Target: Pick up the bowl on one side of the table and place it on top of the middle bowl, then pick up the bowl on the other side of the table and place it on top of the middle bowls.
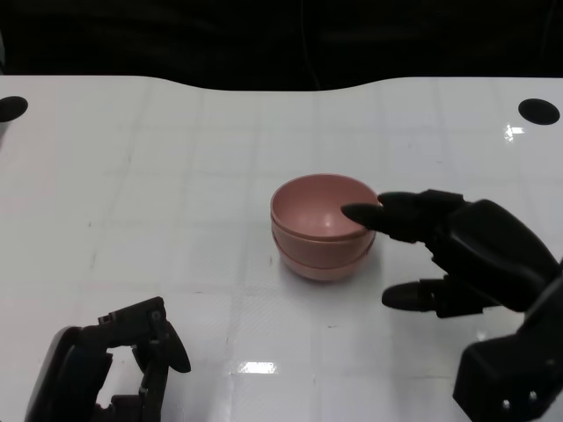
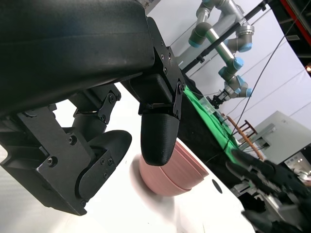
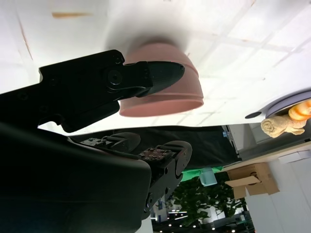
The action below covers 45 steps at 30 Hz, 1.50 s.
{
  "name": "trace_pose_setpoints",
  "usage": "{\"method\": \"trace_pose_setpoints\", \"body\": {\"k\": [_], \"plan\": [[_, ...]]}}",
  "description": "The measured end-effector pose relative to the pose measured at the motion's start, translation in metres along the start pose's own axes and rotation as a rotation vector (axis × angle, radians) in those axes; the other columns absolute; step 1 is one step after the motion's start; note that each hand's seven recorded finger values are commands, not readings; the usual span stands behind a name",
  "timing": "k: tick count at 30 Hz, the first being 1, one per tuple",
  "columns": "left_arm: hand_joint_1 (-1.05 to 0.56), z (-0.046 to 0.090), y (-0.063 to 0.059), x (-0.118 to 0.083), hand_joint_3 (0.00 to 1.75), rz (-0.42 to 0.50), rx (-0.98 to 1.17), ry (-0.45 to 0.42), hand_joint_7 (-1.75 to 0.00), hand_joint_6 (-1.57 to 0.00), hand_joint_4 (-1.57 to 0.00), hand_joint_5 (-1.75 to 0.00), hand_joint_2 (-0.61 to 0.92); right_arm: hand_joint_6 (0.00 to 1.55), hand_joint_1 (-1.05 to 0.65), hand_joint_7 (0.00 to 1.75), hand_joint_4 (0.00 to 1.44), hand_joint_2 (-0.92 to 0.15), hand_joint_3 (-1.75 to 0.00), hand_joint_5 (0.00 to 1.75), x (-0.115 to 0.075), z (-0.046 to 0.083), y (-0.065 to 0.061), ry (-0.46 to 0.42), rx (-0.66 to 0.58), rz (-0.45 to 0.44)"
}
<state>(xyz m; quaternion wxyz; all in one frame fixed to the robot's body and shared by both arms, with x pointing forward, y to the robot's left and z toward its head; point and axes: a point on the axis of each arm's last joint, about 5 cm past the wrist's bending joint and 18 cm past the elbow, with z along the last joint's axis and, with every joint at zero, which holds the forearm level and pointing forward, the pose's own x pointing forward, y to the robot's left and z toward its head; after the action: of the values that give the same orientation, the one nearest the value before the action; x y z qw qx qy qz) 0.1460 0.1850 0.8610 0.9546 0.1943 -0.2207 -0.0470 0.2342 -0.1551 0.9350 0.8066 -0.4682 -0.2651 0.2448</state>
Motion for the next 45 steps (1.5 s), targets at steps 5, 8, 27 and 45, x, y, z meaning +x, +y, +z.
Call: {"method": "trace_pose_setpoints", "body": {"k": [5,8,27,45], "plan": [[0.01,0.000,0.000,0.000,1.57,0.000,0.000,-0.002,-1.50,-0.83,-0.86,-1.71,0.27,0.54,-0.45,0.13,0.54,-0.92,-0.07,0.19,-0.020,0.005,0.006,-0.001,0.050,-0.043],[0.01,0.000,0.000,0.000,1.57,0.001,-0.001,-0.001,-1.51,-0.83,-0.87,-1.71,0.28,0.67,-0.32,0.19,0.65,-0.89,-0.03,0.29,-0.032,0.009,0.010,-0.001,0.109,-0.070],[0.00,-0.002,0.001,0.000,1.58,0.006,0.003,0.008,-1.50,-0.85,-0.89,-1.68,0.26,1.01,0.31,1.17,1.05,-0.05,-1.58,1.60,-0.042,-0.004,0.046,-0.038,0.421,-0.308],[0.03,-0.006,0.001,-0.002,1.57,0.004,-0.002,0.016,-1.48,-0.85,-0.90,-1.66,0.27,0.97,0.28,1.29,0.99,0.02,-1.73,1.73,-0.042,-0.012,0.051,-0.038,0.453,-0.271]]}}
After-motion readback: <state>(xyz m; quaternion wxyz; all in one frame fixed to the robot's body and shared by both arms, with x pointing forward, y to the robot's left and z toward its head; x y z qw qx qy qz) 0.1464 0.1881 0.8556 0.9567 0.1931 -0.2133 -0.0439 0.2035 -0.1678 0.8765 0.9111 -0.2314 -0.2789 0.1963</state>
